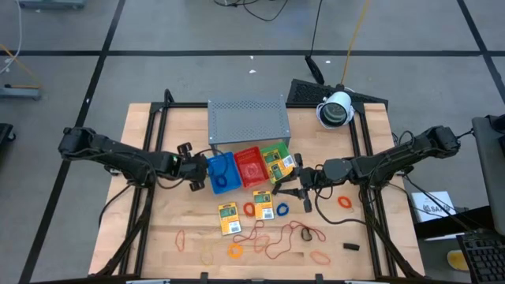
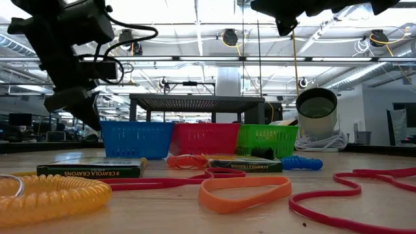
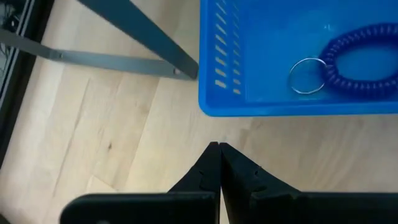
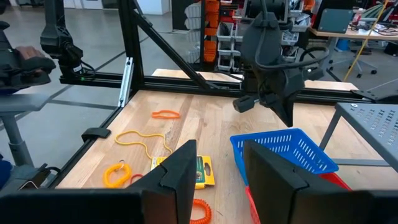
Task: Pick & Place Office Desk Supplies
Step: Adjust the blue bin
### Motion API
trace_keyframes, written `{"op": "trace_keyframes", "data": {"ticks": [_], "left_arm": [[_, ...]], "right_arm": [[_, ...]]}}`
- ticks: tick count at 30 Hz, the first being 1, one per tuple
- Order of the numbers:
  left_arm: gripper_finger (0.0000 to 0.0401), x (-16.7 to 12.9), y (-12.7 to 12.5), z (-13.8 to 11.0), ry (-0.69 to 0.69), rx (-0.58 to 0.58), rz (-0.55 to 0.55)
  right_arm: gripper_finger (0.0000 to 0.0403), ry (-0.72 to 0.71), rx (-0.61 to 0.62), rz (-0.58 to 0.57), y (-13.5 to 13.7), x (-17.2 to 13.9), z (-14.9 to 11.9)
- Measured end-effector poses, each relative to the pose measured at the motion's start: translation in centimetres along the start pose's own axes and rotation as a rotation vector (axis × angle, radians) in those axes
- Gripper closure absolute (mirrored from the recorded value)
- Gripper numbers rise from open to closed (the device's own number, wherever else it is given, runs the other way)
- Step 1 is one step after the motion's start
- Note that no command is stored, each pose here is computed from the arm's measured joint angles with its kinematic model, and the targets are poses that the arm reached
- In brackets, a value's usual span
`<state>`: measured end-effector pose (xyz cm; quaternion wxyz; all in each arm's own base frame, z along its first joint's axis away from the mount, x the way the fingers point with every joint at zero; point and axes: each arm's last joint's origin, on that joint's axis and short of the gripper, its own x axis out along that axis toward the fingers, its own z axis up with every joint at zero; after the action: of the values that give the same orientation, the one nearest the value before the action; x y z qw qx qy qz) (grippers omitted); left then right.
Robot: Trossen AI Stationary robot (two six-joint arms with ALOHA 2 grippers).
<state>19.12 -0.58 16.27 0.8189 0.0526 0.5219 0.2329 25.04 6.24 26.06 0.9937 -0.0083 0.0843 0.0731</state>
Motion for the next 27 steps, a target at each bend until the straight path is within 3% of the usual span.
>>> {"op": "trace_keyframes", "data": {"ticks": [7,14,20,27], "left_arm": [[0.0399,0.2,0.0,1.4,-0.105,0.04,-0.058],[0.0399,0.4,0.5,0.8,-0.032,0.018,-0.057],[0.0399,0.3,0.2,1.2,-0.062,0.012,-0.144],[0.0398,0.3,0.1,1.4,-0.084,0.019,-0.163]], "right_arm": [[0.0277,0.001,0.0,0.0,0.0,0.0,0.0],[0.0277,0.013,-0.002,-0.001,0.0,0.0,-0.1],[0.0277,0.015,-0.003,0.0,0.0,0.0,-0.1],[0.0277,0.015,0.001,-0.047,-0.1,0.0,-0.1]]}}
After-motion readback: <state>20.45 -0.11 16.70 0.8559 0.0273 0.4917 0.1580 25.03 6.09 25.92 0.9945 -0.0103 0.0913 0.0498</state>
